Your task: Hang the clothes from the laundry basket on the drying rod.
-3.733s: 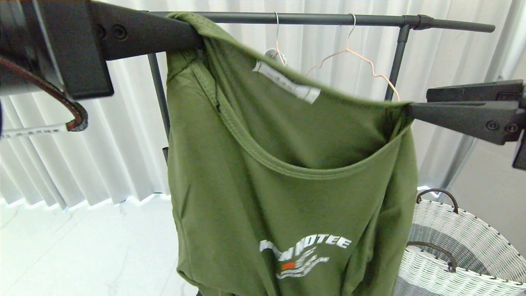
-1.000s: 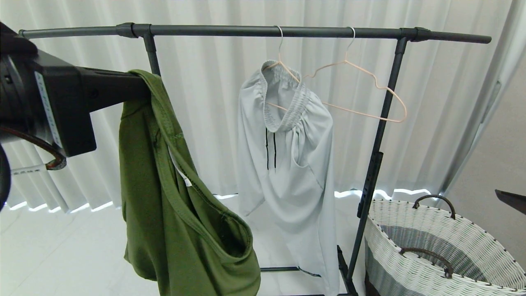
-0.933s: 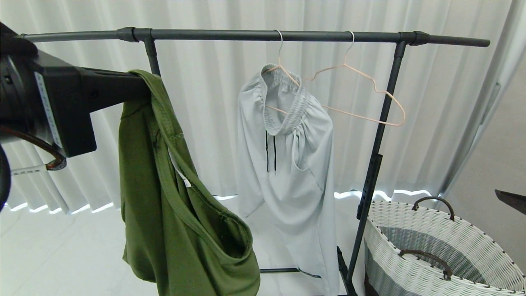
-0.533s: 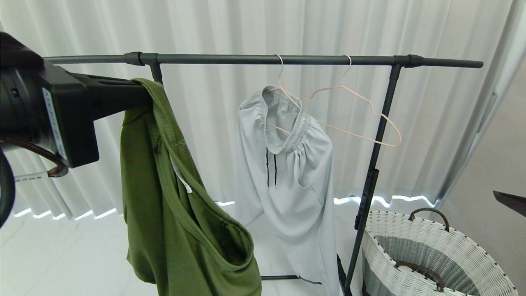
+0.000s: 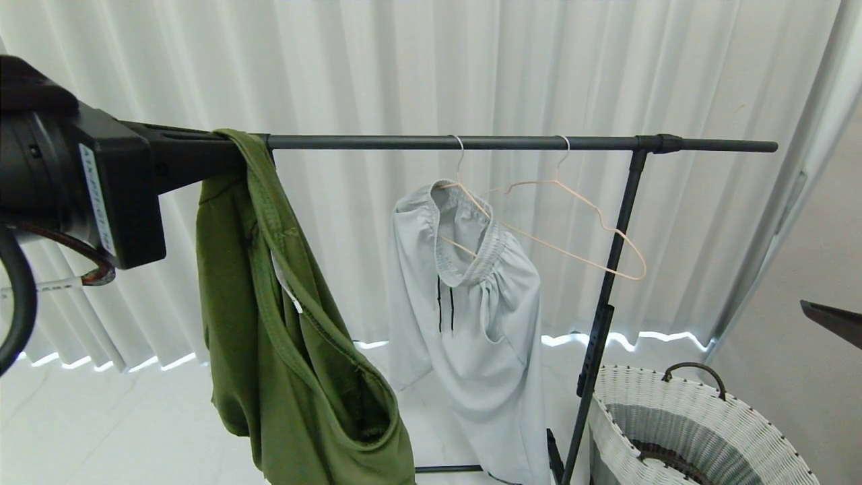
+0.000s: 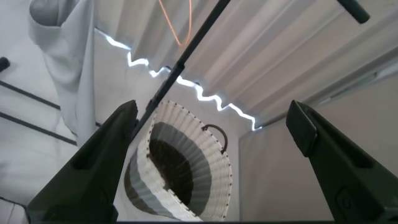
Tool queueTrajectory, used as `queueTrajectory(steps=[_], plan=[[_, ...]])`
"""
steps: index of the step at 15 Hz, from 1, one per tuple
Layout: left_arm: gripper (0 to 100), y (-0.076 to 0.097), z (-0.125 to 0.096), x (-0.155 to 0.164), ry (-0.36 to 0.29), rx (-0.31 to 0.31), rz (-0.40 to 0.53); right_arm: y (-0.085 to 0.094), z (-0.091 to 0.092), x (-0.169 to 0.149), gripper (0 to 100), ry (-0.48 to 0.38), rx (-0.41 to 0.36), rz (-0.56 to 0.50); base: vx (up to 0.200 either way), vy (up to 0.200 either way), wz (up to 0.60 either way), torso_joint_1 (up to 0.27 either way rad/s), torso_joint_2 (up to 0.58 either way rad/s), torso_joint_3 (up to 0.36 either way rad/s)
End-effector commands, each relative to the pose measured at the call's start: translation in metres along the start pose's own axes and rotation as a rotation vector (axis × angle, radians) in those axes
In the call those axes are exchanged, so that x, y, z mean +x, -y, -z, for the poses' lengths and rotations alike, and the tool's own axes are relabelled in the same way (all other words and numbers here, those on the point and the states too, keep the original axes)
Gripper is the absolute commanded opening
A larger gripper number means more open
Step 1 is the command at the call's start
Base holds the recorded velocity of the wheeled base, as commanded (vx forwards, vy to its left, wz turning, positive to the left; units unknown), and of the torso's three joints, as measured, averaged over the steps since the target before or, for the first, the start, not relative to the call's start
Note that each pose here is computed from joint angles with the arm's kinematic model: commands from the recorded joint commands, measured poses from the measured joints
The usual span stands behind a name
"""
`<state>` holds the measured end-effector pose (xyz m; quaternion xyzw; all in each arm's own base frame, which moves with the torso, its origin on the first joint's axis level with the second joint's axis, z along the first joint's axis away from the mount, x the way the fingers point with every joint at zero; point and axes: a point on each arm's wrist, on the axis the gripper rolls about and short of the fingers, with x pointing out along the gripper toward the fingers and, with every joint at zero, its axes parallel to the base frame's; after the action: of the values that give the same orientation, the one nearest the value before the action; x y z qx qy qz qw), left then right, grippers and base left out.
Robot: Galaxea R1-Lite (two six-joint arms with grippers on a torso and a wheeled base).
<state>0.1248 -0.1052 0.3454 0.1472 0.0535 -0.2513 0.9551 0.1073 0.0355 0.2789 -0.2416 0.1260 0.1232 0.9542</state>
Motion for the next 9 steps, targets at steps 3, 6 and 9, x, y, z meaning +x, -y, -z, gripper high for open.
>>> queueTrajectory(steps=[3, 6, 9], plan=[[0, 0.0001, 0.0001, 0.0004, -0.002, 0.000, -0.001, -0.0017, 0.0021, 0.0043, 100, 0.010, 0.001, 0.004, 0.000, 0.000, 0.00, 0.046, -0.10, -0.056], [0, -0.0002, -0.0002, -0.0007, 0.002, -0.002, -0.002, -0.0016, 0.0011, 0.0038, 100, 0.026, 0.003, -0.005, 0.000, 0.000, 0.00, 0.000, 0.00, 0.000], [0, -0.0010, -0.0007, -0.0023, 0.008, -0.005, -0.004, -0.0005, -0.0013, 0.0042, 100, 0.049, 0.009, 0.001, 0.000, 0.000, 0.00, 0.000, 0.00, 0.000]])
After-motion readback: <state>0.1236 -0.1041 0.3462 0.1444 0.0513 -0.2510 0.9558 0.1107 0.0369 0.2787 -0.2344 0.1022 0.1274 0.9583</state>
